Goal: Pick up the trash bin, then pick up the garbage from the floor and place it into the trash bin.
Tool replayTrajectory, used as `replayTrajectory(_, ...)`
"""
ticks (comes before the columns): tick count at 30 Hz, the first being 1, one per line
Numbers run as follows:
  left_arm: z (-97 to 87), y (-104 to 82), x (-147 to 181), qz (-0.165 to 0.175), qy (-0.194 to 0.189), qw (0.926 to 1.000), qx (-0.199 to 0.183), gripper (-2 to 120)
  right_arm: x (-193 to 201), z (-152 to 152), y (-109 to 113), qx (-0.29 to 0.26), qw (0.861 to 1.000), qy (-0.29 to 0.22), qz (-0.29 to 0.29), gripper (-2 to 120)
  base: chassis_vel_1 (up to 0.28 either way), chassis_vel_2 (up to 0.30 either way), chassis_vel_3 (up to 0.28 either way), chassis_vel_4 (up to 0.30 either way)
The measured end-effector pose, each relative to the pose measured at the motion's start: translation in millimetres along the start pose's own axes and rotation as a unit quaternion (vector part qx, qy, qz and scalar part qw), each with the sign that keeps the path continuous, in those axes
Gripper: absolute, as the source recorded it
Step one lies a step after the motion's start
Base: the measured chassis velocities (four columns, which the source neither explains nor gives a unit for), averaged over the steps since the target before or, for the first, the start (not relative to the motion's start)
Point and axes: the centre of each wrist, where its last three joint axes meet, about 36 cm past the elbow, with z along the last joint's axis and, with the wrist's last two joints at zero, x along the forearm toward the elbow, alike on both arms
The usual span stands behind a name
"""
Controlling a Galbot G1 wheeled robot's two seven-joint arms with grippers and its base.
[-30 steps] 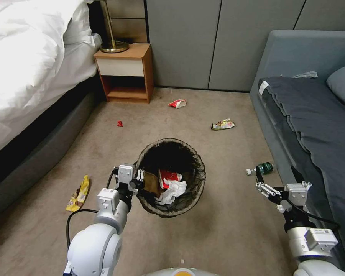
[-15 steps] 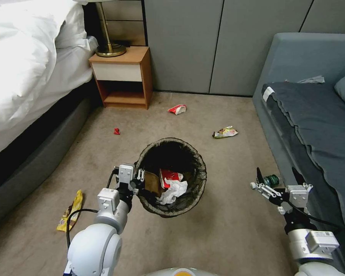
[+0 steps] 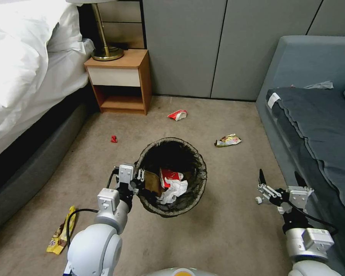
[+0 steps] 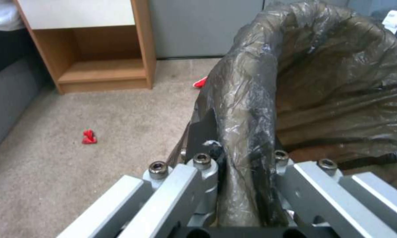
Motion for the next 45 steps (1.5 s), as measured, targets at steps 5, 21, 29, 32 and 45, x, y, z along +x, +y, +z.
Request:
replayTrajectory(5, -1.1, 0.1, 1, 0.001, -0.002, 1.0, 0.0, 5, -22, 5, -1, -0.047, 0.998, 0.047, 0.015, 100, 0.0, 0.0, 0.0, 0.0)
replayTrajectory(21, -4.1, -0.3, 0, 0.004, -0.004, 1.0, -0.001, 5, -150, 70, -13, -0.138, 0.959, 0.215, 0.119, 100, 0.0, 0.0, 0.0, 0.0)
replayTrajectory(29, -1.8, -1.7, -3, 0.01, -0.002, 1.0, -0.001, 5, -193, 84, -9, -0.181, 0.933, 0.257, 0.174, 100, 0.0, 0.0, 0.0, 0.0)
replayTrajectory(32, -1.1, -2.4, -4, 0.011, -0.001, 0.9999, -0.001, 5, -203, 86, -7, -0.188, 0.928, 0.263, 0.184, 100, 0.0, 0.0, 0.0, 0.0)
replayTrajectory(45, 1.8, -4.1, -7, 0.014, 0.003, 0.9999, -0.002, 5, -240, 104, 5, -0.175, 0.923, 0.28, 0.198, 100, 0.0, 0.0, 0.0, 0.0)
